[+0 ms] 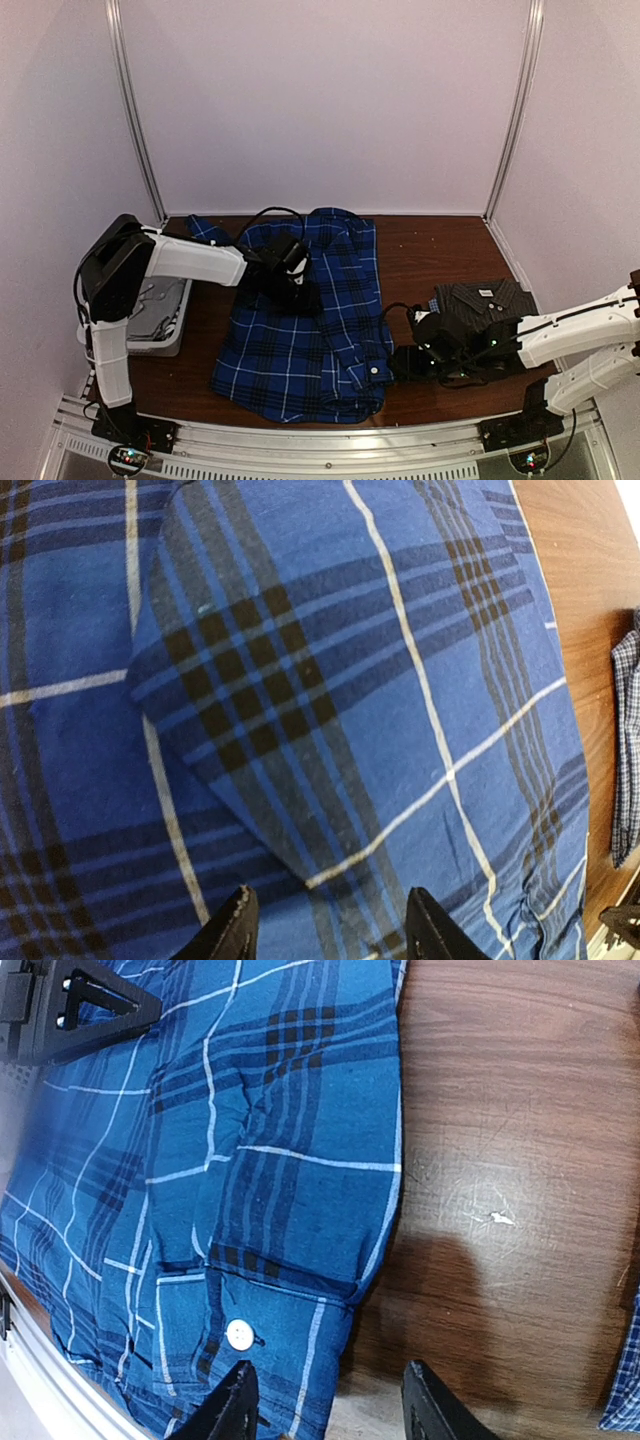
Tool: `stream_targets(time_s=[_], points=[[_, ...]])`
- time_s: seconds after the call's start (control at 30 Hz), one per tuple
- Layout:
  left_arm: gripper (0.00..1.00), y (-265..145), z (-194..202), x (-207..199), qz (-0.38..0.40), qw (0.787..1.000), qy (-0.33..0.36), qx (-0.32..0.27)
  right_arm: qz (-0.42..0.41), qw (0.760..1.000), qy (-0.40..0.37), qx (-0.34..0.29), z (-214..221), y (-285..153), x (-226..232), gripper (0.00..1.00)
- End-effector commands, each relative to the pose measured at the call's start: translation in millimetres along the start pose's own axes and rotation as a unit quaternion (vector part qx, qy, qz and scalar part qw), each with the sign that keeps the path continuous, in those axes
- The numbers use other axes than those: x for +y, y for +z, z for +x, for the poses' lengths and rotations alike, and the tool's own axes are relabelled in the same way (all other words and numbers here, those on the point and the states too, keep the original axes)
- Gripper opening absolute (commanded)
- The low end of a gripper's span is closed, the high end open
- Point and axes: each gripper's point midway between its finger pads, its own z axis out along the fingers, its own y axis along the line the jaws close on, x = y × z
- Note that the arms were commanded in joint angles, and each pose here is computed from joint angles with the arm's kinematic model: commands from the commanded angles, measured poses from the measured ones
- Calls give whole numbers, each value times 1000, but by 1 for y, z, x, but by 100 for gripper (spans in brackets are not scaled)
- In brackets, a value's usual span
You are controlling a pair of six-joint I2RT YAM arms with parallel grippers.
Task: Fold and stack the long sleeve shirts
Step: Adjust the sleeve of the 1/3-folded shirt.
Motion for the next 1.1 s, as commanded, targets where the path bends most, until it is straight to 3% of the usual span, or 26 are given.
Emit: stream_targets(time_s=[0.0, 0.17, 0.3, 0.47, 0.6, 0.77, 1.07], points=[[51, 9, -20, -8, 16, 999, -7, -27, -6, 1000, 6, 4, 7, 7, 1, 50], [42, 14, -19, -8, 20, 999, -12, -26, -11, 1000, 9, 7, 9, 13, 3, 50], [28, 13, -19, -8, 19, 999, -11, -27, -19, 1000, 11, 12, 11, 16, 8, 46], [14, 11, -21, -8, 17, 999, -9, -31, -25, 999, 10, 17, 12, 18, 12, 36], [5, 7, -23, -7, 12, 999, -6, -36, -34, 999, 10, 21, 12, 17, 16, 21], [0, -1, -28, -5, 0, 999, 0, -45, -52, 998, 7, 29, 11, 12, 28, 5], [0, -23, -43, 7, -19, 998, 3, -63, -87, 995, -2, 40, 14, 4, 57, 1]])
